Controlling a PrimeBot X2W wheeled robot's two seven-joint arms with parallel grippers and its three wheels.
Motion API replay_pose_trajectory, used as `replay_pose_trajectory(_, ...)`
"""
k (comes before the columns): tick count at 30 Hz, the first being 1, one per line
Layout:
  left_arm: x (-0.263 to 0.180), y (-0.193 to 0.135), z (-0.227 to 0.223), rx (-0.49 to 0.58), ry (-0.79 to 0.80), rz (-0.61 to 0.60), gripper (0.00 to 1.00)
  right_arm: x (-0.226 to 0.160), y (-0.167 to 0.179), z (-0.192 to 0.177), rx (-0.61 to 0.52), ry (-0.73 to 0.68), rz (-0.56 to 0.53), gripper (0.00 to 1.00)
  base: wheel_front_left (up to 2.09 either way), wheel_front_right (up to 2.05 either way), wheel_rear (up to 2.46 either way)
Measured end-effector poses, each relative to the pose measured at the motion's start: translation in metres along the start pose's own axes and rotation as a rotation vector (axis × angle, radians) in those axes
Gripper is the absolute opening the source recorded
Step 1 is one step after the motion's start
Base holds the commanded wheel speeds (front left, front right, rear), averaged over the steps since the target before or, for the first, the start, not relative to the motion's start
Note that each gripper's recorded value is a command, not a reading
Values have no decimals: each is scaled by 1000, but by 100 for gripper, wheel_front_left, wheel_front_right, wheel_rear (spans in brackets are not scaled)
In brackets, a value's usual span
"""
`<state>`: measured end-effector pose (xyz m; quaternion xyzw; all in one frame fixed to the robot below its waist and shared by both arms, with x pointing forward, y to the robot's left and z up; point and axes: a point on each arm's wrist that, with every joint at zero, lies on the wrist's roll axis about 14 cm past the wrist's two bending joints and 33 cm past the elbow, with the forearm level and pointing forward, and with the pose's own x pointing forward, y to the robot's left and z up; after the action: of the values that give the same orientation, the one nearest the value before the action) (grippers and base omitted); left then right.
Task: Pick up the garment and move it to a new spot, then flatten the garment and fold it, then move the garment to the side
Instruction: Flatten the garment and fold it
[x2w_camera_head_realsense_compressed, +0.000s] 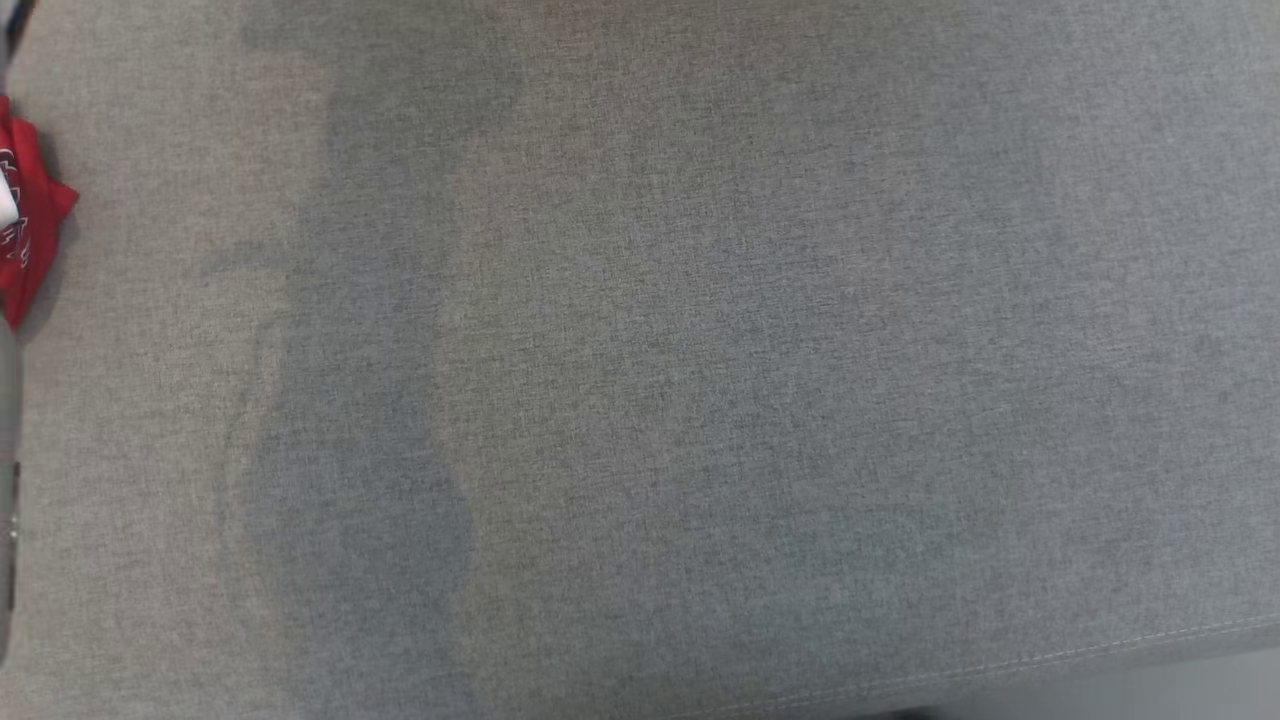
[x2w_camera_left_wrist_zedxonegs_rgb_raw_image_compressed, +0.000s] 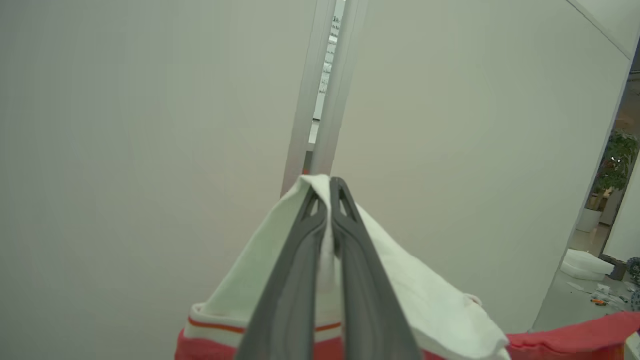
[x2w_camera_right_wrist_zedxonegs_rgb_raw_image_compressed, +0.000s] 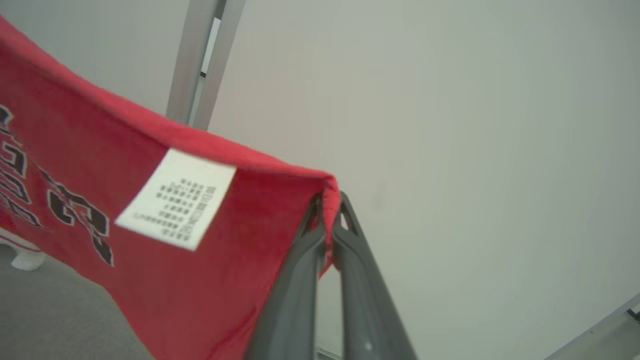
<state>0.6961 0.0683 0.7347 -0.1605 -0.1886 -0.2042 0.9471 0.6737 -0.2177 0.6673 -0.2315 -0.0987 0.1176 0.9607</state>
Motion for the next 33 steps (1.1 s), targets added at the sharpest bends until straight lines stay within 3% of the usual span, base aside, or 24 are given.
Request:
replay_pose_trajectory(6,-30,9,-39,-36,60,26,0,-20,20,-20,50,21,42,0,0,0,0)
replay_pose_trajectory(11,-79,20,-72,-103,128,72,0,-62,45,-46,163,55,66,0,0,0,0)
replay_pose_trajectory(16,-134,36,-69,-126,102,151,0,-114,82,-70,216,110,129,0,0,0,0)
replay_pose_trajectory(25,-281,22,-99,-201,188,347,0,-207,137,-92,312,191,200,0,0,0,0)
replay_pose_trajectory(33,-389,0,-121,-269,326,504,0,-284,173,-114,322,317,272,0,0,0,0)
